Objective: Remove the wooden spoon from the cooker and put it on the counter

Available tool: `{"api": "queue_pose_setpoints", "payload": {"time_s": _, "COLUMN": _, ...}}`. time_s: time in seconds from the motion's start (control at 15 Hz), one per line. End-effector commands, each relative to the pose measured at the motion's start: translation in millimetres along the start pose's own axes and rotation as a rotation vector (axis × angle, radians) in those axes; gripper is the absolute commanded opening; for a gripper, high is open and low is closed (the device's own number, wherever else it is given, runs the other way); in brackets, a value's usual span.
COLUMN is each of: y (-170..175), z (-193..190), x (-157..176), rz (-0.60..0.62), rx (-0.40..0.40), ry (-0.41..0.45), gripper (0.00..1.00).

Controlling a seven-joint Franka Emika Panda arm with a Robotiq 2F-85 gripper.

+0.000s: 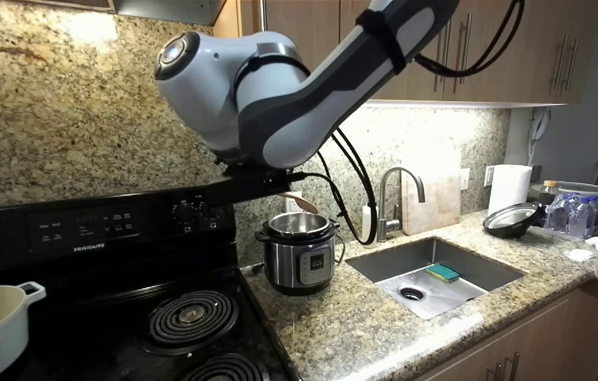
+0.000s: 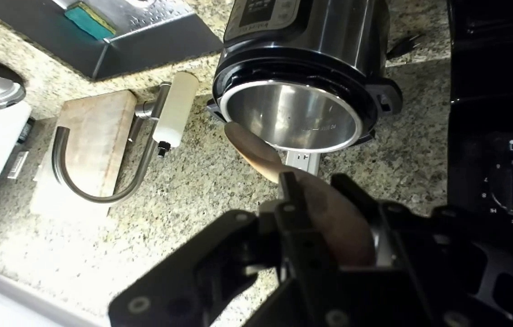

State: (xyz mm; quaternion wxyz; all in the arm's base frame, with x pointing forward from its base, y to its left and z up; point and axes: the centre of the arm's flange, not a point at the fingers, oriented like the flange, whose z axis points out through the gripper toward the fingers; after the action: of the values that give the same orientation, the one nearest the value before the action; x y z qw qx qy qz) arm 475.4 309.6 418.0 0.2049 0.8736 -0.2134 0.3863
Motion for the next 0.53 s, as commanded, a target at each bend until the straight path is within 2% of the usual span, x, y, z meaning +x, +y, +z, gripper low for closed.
{"api": "queue_pose_setpoints", "payload": {"time_s": 0.0, "y": 18.3, "z": -9.4, "x": -9.6, "rz": 0.024, "rx": 0.0, "ry": -0.05, "gripper": 0.1}}
{"api": "queue_pose_setpoints", "payload": {"time_s": 0.2, "y": 24.3, "z": -2.5, "x": -26.6, "rz": 0.04, "rx": -0.014, "ry": -0.142, "gripper": 0.1}}
{"api": "queue_pose_setpoints", "payload": {"time_s": 0.47, "y": 36.7, "z": 12.7, "x": -52.9, "rz": 0.057, "rx": -0.071, "ry": -0.254, "gripper": 0.1}}
